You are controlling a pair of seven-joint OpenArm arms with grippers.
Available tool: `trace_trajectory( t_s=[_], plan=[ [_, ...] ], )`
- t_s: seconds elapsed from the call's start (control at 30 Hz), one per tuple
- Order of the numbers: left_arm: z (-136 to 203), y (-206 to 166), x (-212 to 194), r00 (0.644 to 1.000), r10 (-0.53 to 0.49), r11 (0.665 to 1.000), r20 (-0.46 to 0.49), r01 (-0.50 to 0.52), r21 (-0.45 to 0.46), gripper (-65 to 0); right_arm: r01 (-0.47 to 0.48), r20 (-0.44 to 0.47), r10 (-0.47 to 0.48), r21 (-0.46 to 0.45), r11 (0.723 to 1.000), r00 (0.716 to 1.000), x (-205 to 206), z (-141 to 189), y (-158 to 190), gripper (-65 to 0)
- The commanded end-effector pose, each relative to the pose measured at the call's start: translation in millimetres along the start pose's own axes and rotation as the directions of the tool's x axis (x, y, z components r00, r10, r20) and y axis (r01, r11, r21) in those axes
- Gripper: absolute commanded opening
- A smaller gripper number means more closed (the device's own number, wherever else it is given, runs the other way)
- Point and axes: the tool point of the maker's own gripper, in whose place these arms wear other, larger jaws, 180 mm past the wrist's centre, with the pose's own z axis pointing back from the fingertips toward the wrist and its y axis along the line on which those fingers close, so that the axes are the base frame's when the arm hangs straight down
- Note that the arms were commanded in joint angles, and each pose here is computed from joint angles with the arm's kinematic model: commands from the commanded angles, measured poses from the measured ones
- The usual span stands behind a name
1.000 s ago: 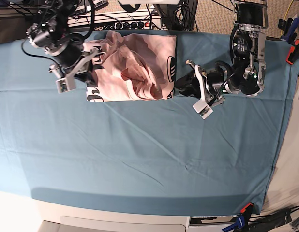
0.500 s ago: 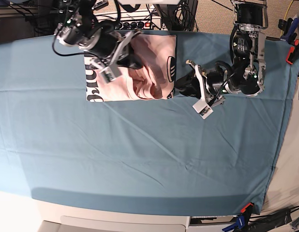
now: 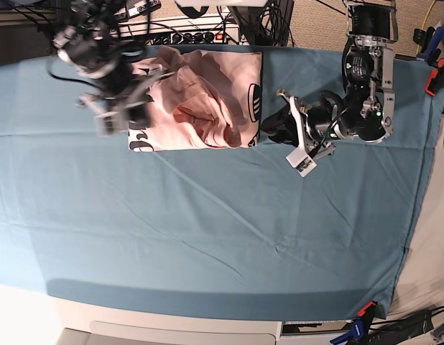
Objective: Fold the T-shirt properly
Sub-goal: 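Press and tuck the folded shirt's edge with the right gripper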
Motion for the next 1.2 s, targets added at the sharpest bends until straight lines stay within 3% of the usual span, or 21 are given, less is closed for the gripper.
trace_trajectory(
  t_s=[0.0,0.1,0.2,0.37,0.67,1.0,1.17],
  plan=[
    [4,-1,15,0.999,-0.022,1.000,0.049,0.022,-0.003,-48.0,0.014,0.037,-0.012,-0.035,0.999,0.999,8,6,-10,-65.0],
    [4,-1,15,0.999,-0.022,1.000,0.049,0.022,-0.003,-48.0,0.061,0.023,-0.059,-0.106,0.993,0.998,0,10,-32,-65.0],
    [4,-1,16,0.998,-0.022,1.000,0.054,0.022,-0.003,-48.0,0.090,-0.029,-0.093,-0.095,0.991,0.995,-17,2,-32,-65.0],
    [4,-1,16,0.998,-0.022,1.000,0.055,0.022,-0.002,-48.0,0.128,-0.149,-0.128,-0.011,0.992,0.980,-52,-20,-11,-65.0],
    [4,-1,16,0.998,-0.022,1.000,0.055,0.022,-0.002,-48.0,0.075,-0.158,-0.044,0.196,0.978,0.986,-44,-27,56,-65.0],
    [4,-1,16,0.998,-0.022,1.000,0.056,0.022,-0.002,-48.0,0.049,-0.221,0.024,0.320,0.946,0.975,-61,-22,103,-65.0],
    [4,-1,16,0.998,-0.022,1.000,0.056,0.022,-0.002,-48.0,0.044,-0.213,0.044,0.395,0.917,0.976,-59,-19,128,-65.0]
  ],
)
